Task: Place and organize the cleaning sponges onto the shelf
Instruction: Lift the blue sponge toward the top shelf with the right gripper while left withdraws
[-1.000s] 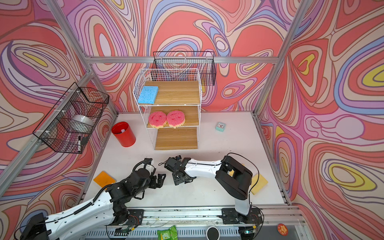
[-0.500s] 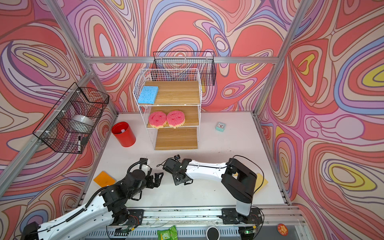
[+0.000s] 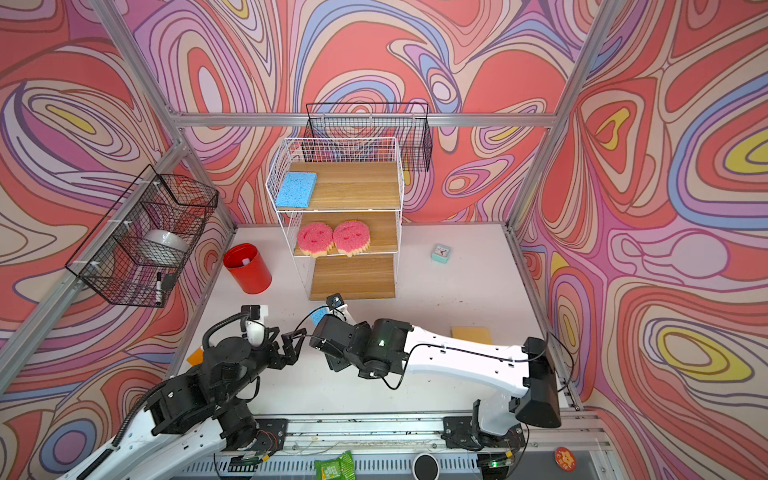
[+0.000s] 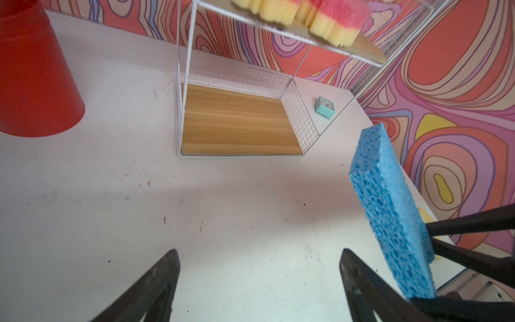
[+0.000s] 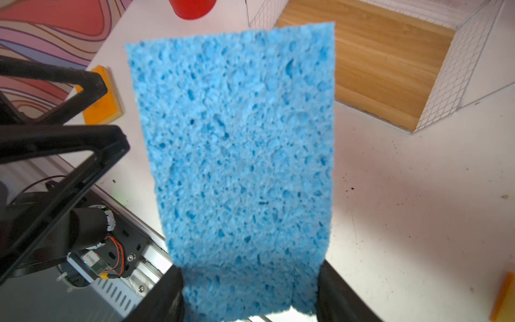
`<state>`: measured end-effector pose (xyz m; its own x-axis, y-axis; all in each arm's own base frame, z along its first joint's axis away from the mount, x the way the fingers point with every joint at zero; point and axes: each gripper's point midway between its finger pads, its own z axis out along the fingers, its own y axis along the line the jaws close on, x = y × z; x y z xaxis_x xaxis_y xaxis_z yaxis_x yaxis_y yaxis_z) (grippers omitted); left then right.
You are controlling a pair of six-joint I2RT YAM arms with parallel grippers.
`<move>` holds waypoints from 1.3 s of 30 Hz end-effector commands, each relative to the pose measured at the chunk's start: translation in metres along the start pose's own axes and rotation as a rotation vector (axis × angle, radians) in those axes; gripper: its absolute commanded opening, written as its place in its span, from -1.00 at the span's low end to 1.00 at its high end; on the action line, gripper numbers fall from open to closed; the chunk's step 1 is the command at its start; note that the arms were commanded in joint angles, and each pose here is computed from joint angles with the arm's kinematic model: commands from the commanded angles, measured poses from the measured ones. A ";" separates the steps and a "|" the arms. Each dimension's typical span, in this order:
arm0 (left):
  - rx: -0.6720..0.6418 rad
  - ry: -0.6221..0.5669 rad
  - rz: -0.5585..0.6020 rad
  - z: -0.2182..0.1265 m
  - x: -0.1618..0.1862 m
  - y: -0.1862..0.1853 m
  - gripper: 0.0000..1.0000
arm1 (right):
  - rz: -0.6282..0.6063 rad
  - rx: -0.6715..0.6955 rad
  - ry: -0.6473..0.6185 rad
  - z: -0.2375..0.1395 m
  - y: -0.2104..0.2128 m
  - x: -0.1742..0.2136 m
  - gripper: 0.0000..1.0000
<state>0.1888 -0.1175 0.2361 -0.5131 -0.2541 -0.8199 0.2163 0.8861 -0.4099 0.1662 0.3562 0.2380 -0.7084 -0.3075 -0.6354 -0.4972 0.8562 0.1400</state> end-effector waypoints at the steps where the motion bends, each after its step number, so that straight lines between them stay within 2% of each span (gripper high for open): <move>1: -0.085 -0.005 0.075 -0.018 -0.016 0.013 0.83 | -0.043 0.028 -0.078 -0.026 -0.004 -0.027 0.39; 12: -0.037 -0.099 0.160 -0.048 -0.088 -0.023 0.88 | -0.087 0.049 -0.350 -0.091 0.006 -0.126 0.31; 17: 0.007 -0.082 0.209 -0.043 -0.105 -0.049 0.89 | -0.048 0.019 -0.469 -0.117 -0.002 -0.174 0.19; 22: 0.046 -0.096 0.226 -0.041 -0.115 -0.063 0.89 | -0.014 0.009 -0.523 -0.122 -0.019 -0.213 0.18; 30: 0.052 -0.113 0.240 -0.037 -0.118 -0.067 0.88 | 0.002 0.023 -0.550 -0.103 -0.038 -0.258 0.17; 35: 0.037 -0.079 0.237 -0.020 -0.097 -0.060 0.89 | 0.047 0.007 -0.589 -0.094 -0.055 -0.285 0.12; 39: 0.037 -0.037 0.213 -0.003 -0.072 -0.053 0.89 | 0.029 0.015 -0.618 -0.085 -0.058 -0.299 0.11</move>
<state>0.2094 -0.1414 0.3263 -0.4119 -0.0522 -0.9097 0.3504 0.9125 -0.2110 0.3621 0.3582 0.4679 -0.3438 -0.0074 -0.9390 -0.4335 0.8883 0.1517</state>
